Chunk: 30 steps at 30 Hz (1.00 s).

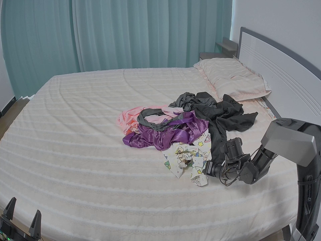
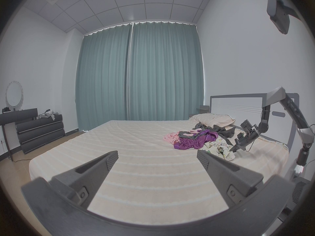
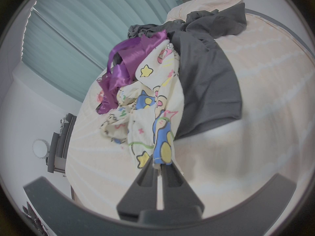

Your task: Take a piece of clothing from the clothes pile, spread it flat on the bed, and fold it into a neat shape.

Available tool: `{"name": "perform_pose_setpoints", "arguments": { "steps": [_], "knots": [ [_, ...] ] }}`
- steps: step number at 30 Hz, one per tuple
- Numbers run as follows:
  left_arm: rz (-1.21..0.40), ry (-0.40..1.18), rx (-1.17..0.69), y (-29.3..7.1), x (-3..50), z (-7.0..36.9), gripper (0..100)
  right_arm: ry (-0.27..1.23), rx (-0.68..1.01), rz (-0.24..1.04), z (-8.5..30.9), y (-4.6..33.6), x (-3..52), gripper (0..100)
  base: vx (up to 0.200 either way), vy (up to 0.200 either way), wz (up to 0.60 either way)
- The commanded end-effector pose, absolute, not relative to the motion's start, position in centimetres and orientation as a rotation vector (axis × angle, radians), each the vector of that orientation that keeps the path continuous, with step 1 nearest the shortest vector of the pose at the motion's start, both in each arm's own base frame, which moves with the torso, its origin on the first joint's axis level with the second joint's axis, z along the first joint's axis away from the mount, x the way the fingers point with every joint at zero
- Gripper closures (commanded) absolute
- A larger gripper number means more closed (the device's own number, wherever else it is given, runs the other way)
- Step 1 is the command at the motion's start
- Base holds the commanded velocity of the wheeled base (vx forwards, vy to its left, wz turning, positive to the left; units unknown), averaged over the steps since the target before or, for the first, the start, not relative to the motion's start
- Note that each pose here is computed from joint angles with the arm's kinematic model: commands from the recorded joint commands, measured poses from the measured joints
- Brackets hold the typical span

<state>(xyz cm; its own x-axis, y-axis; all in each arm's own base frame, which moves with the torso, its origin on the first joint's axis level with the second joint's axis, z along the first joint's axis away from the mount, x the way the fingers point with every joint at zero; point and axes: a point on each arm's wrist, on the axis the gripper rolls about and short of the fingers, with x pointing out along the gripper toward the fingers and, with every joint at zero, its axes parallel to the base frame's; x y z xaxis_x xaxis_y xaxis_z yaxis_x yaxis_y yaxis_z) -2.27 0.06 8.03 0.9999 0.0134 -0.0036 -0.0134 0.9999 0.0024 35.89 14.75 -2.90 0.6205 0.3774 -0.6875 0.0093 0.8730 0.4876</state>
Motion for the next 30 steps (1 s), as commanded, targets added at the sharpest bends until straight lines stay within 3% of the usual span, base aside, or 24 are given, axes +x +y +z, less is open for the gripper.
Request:
{"name": "perform_pose_setpoints", "arguments": {
  "steps": [1,16,30],
  "knots": [
    [0.014,0.002,0.003,0.1,-2.3,7.6,0,0.849,0.507,0.286,2.5,13.3,32.0,100,0.000,0.000,0.00],
    [0.014,0.002,0.002,0.1,-2.3,7.6,0,0.653,0.600,0.564,12.6,12.2,18.6,100,0.000,0.000,0.00],
    [-0.008,0.000,0.051,0.0,-2.3,7.6,0,0.462,0.620,0.794,16.3,9.6,10.9,100,0.000,0.000,0.00]
  ]
}}
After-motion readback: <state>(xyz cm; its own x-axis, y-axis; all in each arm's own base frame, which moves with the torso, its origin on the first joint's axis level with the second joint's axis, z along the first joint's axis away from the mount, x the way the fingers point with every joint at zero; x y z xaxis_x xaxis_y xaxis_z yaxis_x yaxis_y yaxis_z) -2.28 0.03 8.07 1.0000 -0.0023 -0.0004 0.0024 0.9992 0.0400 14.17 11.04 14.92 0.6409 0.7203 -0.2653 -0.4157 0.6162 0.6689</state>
